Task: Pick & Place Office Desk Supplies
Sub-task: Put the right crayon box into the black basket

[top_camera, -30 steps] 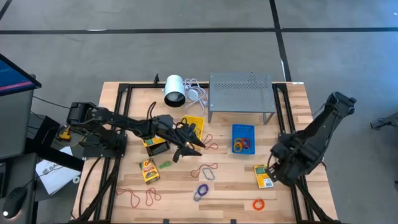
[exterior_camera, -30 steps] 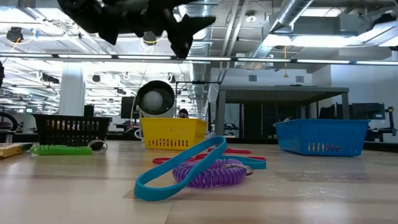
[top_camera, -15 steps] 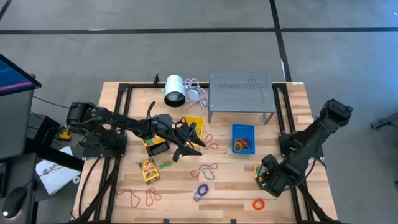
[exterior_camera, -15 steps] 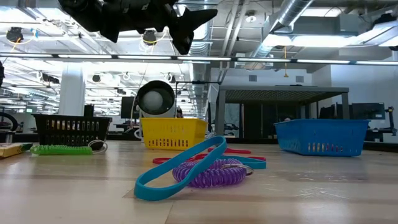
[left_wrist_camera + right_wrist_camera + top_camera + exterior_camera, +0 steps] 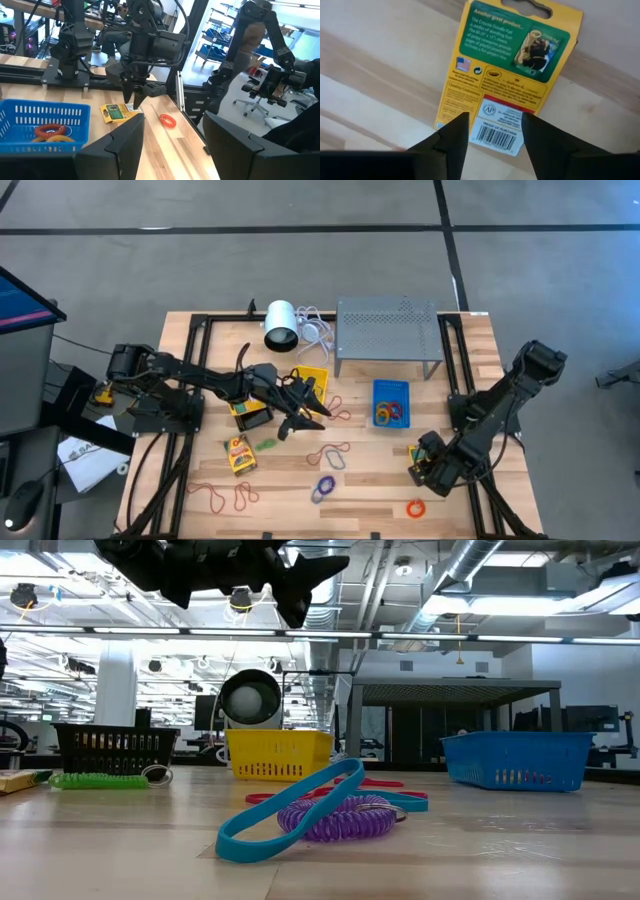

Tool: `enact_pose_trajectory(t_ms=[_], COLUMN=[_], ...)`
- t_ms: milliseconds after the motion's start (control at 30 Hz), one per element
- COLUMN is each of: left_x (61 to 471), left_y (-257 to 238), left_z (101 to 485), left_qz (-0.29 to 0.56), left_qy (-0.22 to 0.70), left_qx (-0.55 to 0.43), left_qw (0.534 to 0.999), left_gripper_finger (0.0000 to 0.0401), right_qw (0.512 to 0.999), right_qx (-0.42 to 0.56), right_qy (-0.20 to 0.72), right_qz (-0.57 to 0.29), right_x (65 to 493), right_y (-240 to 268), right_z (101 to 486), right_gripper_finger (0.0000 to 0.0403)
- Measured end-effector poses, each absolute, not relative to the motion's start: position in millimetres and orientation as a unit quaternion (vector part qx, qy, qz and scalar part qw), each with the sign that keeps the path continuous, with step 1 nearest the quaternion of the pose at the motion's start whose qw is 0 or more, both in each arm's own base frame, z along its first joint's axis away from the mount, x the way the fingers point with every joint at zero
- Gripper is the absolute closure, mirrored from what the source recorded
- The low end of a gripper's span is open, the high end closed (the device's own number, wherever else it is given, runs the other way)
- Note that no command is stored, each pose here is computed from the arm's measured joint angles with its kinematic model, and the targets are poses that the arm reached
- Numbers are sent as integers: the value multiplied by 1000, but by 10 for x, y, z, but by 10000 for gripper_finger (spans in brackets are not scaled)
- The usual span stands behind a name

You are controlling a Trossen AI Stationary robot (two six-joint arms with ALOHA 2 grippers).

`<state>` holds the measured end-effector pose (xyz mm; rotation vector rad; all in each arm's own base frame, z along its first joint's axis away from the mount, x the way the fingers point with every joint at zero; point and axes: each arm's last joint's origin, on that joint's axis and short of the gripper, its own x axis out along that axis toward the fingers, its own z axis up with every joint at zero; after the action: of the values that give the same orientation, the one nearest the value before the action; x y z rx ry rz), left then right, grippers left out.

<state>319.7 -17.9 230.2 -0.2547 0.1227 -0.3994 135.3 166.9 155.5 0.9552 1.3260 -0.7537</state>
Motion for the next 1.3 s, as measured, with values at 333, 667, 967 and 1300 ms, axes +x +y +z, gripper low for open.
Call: enact_pose_trajectory(t_ms=[333,667,967,1300], left_x=[3196,3195,3191,3190], left_y=[-177,-177,-182,-183], left_z=[2285,2273,2266,2266], left_qz=[-197,-196,-209,-210], left_qy=[68,74,77,76], left_qx=[-124,-125,-115,-108], left_qw=[970,970,968,969], left_gripper_finger=[201,201,201,201], right_qw=[619,613,615,609], right_qx=[416,447,437,444], right_qy=[582,549,536,533], right_qz=[-324,-350,-379,-384], right_x=[1342,1361,1401,1442], right_y=[1662,1657,1693,1697], right_z=[1578,1580,1448,1424], right_gripper_finger=[183,118,61,7])
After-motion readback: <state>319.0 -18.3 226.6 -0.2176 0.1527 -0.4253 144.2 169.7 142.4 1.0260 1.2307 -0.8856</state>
